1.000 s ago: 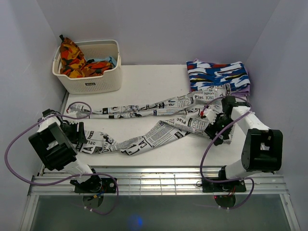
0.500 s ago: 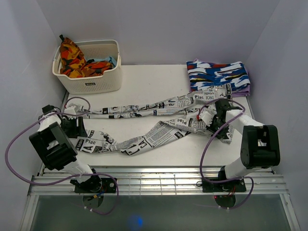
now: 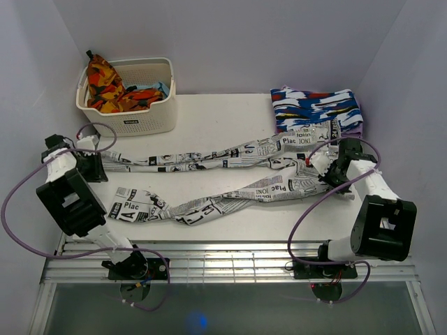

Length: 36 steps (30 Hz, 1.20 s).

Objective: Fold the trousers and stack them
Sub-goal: Flatten the trousers out

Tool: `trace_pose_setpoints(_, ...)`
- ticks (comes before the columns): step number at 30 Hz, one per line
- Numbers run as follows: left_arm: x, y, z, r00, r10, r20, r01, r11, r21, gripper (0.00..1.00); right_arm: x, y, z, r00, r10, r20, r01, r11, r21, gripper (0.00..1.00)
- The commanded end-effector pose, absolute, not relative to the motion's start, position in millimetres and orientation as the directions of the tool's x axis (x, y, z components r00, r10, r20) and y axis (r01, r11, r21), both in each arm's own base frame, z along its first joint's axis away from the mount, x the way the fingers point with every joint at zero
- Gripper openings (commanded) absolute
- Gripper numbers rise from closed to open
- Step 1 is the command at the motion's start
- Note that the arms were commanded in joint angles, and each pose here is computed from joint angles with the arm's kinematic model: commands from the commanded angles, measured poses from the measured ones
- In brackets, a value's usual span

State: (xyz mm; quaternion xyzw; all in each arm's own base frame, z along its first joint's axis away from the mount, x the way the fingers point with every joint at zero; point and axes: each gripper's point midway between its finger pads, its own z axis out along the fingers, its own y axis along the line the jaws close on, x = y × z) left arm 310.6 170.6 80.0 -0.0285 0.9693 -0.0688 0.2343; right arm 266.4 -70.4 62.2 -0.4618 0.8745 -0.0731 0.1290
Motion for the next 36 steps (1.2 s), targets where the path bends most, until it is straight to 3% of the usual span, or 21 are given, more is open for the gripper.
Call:
trace_pose_setpoints(1, 272, 121, 52, -0.926, -0.069, -0.372, 0.025, 0.97, -0.243, 0.82, 255, -77, 68, -0.49, -0.864, -0.118, -0.826, 0.503, -0.253, 0.08)
trace_pose_setpoints(11, 244, 90, 2, -0.952, -0.046, -0.302, 0.003, 0.987, -0.161, 0.77, 256, -93, 72, -0.5, -0.861, -0.088, -0.817, 0.503, -0.28, 0.08)
trace_pose_setpoints(15, 247, 96, -4, -0.946, -0.095, -0.31, -0.059, 0.991, -0.122, 0.46, 256, -98, 74, -0.49, -0.868, -0.073, -0.823, 0.489, -0.29, 0.08)
trace_pose_setpoints(16, 252, 104, -2, -0.943, -0.099, -0.318, -0.073, 0.993, -0.091, 0.27, 256, -99, 73, -0.49, -0.869, -0.069, -0.823, 0.487, -0.291, 0.08)
trace_pose_setpoints(18, 257, 114, 2, -0.939, -0.112, -0.326, -0.098, 0.994, -0.056, 0.04, 254, -105, 72, -0.493, -0.868, -0.061, -0.823, 0.488, -0.29, 0.08)
trace_pose_setpoints(19, 259, 121, 6, -0.937, -0.114, -0.33, -0.109, 0.993, -0.033, 0.0, 254, -106, 72, -0.495, -0.867, -0.061, -0.822, 0.49, -0.29, 0.08)
trace_pose_setpoints(23, 292, 160, 45, -0.898, -0.175, -0.404, -0.181, 0.983, -0.024, 0.0, 253, -116, 73, -0.51, -0.858, -0.064, -0.812, 0.504, -0.295, 0.08)
trace_pose_setpoints(28, 299, 189, 62, -0.873, -0.325, -0.364, -0.304, 0.946, -0.114, 0.0, 246, -120, 67, -0.51, -0.858, -0.064, -0.817, 0.506, -0.276, 0.08)
trace_pose_setpoints(32, 301, 178, 51, -0.873, -0.417, -0.253, -0.354, 0.898, -0.259, 0.0, 237, -119, 57, -0.506, -0.861, -0.058, -0.827, 0.503, -0.25, 0.08)
trace_pose_setpoints(35, 297, 160, 55, -0.873, -0.458, -0.17, -0.369, 0.846, -0.384, 0.31, 231, -119, 49, -0.501, -0.865, -0.045, -0.834, 0.495, -0.242, 0.08)
trace_pose_setpoints(36, 292, 152, 60, -0.876, -0.463, -0.135, -0.373, 0.827, -0.421, 0.48, 230, -119, 46, -0.501, -0.864, -0.043, -0.834, 0.495, -0.244, 0.08)
